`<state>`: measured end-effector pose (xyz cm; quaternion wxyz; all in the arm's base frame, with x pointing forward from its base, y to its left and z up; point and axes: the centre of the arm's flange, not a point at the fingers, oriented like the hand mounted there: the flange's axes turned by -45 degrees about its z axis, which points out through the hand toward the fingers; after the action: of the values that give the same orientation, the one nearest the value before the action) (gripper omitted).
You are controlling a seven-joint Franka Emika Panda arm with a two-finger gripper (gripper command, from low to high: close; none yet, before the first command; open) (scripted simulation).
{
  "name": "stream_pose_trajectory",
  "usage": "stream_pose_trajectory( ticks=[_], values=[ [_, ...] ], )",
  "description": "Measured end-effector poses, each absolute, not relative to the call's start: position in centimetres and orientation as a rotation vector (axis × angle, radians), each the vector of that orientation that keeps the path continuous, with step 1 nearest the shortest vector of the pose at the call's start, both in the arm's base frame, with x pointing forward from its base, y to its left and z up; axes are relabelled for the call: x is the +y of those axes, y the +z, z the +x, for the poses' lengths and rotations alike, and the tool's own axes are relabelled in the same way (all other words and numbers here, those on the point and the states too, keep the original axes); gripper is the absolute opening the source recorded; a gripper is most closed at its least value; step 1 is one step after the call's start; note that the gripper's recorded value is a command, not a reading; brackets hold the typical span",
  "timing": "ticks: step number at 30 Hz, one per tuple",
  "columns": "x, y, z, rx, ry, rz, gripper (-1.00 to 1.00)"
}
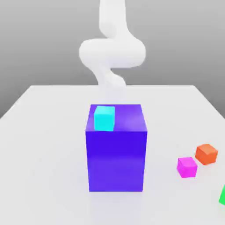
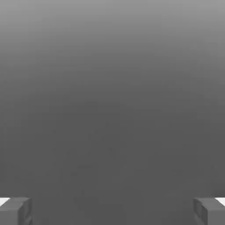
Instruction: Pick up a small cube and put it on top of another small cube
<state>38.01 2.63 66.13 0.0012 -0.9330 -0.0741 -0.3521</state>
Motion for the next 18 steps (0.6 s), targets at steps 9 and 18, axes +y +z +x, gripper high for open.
stream_pose_trajectory(
  ticks=[9, 18],
  values=[
    [15.1, 45.3, 42.5, -1.220, -0.645, -2.827, 0.00],
    [24.6, 25.7, 34.1, -2.102, -0.180, -2.332, 0.00]
  ],
)
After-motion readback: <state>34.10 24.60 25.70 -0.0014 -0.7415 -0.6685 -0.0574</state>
